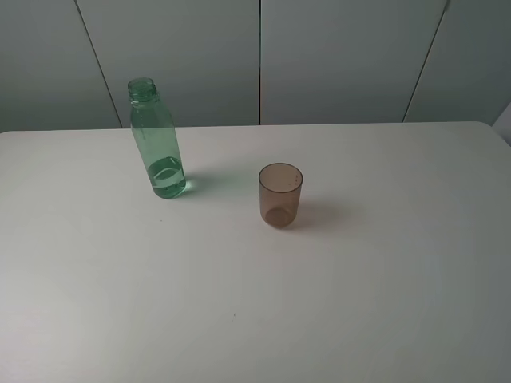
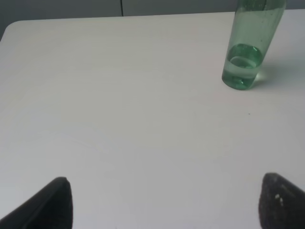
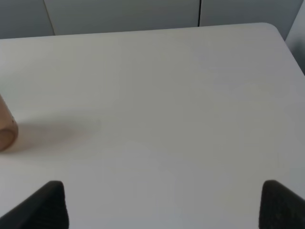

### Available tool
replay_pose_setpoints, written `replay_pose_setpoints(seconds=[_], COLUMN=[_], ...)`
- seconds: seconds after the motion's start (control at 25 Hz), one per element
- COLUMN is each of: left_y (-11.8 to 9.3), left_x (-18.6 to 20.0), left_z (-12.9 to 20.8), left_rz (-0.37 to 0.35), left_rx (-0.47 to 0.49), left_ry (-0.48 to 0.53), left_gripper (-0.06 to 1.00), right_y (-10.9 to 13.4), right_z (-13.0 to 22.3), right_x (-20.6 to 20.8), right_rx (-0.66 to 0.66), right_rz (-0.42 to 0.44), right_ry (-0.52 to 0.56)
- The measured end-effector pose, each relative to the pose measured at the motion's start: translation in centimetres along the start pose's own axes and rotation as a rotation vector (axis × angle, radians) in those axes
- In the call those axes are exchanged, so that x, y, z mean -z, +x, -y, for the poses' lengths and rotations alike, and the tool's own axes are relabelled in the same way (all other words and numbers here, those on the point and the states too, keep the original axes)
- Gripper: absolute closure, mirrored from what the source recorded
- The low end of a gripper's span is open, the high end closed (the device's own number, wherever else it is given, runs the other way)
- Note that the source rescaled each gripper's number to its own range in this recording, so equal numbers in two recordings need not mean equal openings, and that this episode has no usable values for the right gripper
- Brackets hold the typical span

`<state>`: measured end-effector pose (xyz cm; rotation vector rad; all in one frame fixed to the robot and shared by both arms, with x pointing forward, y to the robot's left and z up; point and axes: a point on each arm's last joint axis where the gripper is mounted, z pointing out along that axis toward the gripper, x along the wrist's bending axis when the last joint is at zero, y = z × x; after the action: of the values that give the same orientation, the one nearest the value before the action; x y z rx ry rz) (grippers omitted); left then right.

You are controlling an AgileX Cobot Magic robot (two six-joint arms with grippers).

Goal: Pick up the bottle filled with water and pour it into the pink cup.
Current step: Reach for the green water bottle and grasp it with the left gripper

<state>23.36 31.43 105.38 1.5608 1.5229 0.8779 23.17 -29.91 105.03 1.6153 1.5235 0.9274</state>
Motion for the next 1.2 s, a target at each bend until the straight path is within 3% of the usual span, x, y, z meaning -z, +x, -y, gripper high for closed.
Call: replay_pose_setpoints(seconds=[0.88,1.08,1.2], left_y=[-0.1,-0.9,-1.9], left_x=[-0.3,-3.0,-5.0], left_z=[-0.2,-3.4,-6.2], left_rz=[0.0,0.007,0.055], left_rx=[-0.028,-0.088,-0.08], left_ry=[0.019,0.125,0.079], left_gripper=[-0.06,-0.06,-0.06], right_y=[0.0,0.0,0.0], right_z=[0.0,0.0,0.0], right_x=[0.0,0.0,0.0], right_rx=[0.0,0.0,0.0], right_rz=[0.0,0.0,0.0], right_ry=[0.0,0.0,0.0])
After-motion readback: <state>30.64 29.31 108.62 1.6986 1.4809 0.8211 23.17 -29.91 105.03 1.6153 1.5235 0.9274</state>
